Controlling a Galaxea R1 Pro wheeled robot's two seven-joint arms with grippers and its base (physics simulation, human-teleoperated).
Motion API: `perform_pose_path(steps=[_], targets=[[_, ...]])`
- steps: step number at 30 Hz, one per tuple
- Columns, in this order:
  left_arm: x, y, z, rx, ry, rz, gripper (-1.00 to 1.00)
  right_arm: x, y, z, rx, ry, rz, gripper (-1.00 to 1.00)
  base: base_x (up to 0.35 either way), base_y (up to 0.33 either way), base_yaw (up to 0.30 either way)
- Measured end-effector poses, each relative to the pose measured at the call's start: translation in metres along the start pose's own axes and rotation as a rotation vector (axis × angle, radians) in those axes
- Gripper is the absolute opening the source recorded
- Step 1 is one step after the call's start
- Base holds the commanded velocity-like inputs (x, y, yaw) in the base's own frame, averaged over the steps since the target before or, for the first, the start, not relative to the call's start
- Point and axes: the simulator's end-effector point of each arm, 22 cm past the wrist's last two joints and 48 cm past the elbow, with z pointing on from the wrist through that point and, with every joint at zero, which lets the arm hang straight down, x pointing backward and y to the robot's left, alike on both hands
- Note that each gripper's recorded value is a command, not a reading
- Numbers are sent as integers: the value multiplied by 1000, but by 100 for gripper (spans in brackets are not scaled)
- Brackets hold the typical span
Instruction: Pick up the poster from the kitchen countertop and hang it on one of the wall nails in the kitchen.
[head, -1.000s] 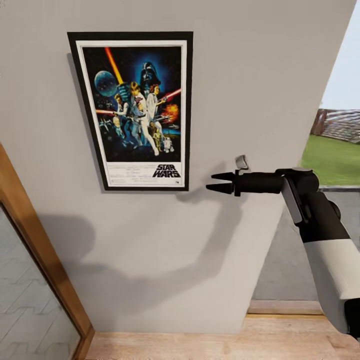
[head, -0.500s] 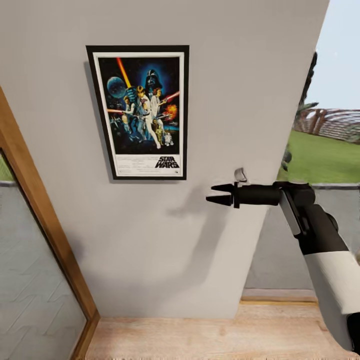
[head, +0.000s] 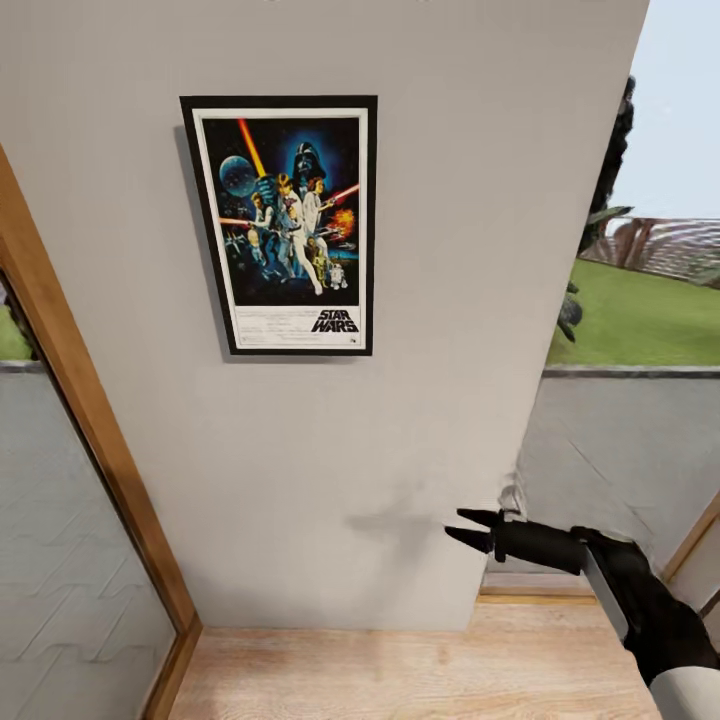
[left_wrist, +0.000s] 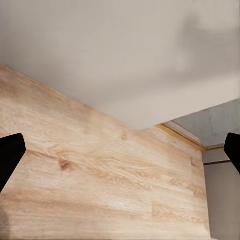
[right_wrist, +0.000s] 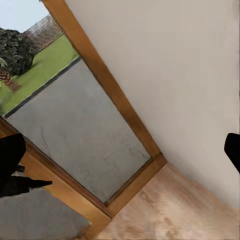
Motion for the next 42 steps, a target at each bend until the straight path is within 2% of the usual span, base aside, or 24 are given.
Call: perform_pose_path(steps=[1,2,3,5,6,7,8,9,10,11,12,13,14,18,20,26,29,42], targets=[[0,0,0,-1,0,0,100,13,-6,-1,7,9,38,100,0,0,0],[2,5,0,-24,4,1,100,57,-24,-10,39,31,127,100,0,0,0],[2,7,1,-36,5,1,100,84,-33,-14,56,49,184,100,0,0,0],[4,15,1,-74,9,3,100,122,-40,-23,82,60,213,100,0,0,0],[14,38,2,-202,26,3,100,170,-56,-46,157,39,98,100,0,0,0],[15,42,2,-225,27,3,100,273,-41,-75,219,126,311,100,0,0,0],[16,46,1,-247,30,5,100,325,-25,-92,258,181,433,100,0,0,0],[28,71,-5,-382,69,33,100,384,-32,-126,441,270,498,100,0,0,0],[31,75,-6,-408,78,41,100,398,-33,-135,489,289,516,100,0,0,0],[35,77,-6,-427,89,50,100,409,-34,-143,530,310,524,100,0,0,0],[42,82,-7,-465,110,68,100,431,-35,-158,610,355,533,100,0,0,0],[49,91,-11,-528,138,100,100,458,-39,-176,733,415,538,100,0,0,0],[54,97,-14,-573,154,120,100,472,-42,-186,815,449,539,100,0,0,0],[66,107,-21,-685,188,168,100,507,-37,-211,981,540,539,100,0,0,0],[61,111,-22,-734,190,216,100,527,-27,-224,1071,596,538,100,0,0,0],[54,113,-21,-759,188,259,100,539,-24,-242,1177,647,523,100,0,0,0],[54,113,-20,-761,189,265,100,540,-25,-245,1198,653,518,100,0,0,0],[54,112,-20,-756,197,286,100,541,-25,-247,1212,654,517,100,0,0,0]])
